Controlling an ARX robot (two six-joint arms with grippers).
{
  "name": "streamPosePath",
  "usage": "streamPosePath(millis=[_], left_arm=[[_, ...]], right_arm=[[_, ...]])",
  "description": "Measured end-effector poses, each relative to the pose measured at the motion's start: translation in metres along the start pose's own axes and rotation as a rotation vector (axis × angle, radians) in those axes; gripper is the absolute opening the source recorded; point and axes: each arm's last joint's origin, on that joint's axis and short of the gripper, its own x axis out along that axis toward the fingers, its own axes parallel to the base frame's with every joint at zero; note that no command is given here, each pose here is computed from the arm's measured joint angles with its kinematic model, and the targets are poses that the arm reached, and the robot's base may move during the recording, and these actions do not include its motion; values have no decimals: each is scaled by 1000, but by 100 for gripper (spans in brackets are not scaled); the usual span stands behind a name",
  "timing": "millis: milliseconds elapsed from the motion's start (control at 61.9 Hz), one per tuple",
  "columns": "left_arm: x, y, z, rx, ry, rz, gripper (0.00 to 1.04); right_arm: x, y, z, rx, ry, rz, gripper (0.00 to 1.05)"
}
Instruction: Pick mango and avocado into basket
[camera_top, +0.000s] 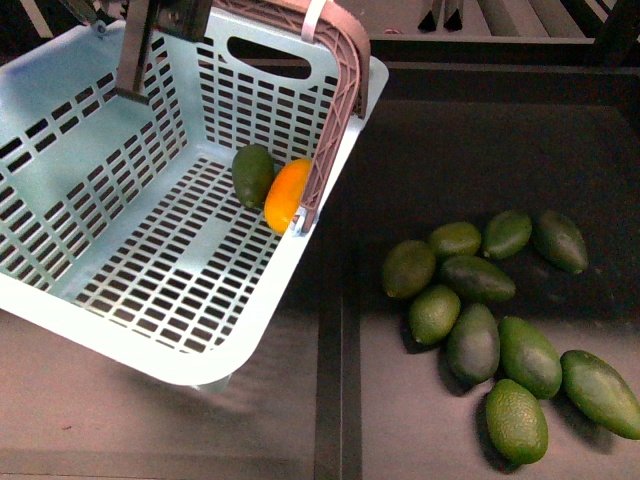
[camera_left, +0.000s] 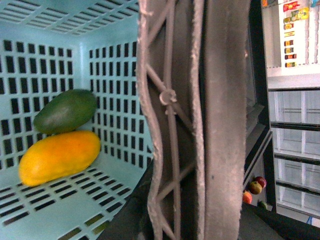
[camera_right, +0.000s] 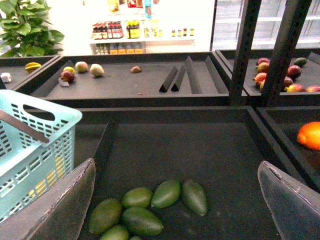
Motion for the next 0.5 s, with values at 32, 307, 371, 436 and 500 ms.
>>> streamPosePath(millis=[32,307,371,436,500], left_arm=[[6,3,1,-10,2,1,16],[46,32,13,-76,-17,35,16],[50,39,12,-78,-21,56,16],[52,41,15,-100,-28,55,16],[53,45,15,-119,-33,54,16]], right_arm=[[0,0,0,0,0,0,96],[0,0,0,0,0,0,96],[0,0,0,0,0,0,96],[0,0,0,0,0,0,96],[0,0,0,0,0,0,96]])
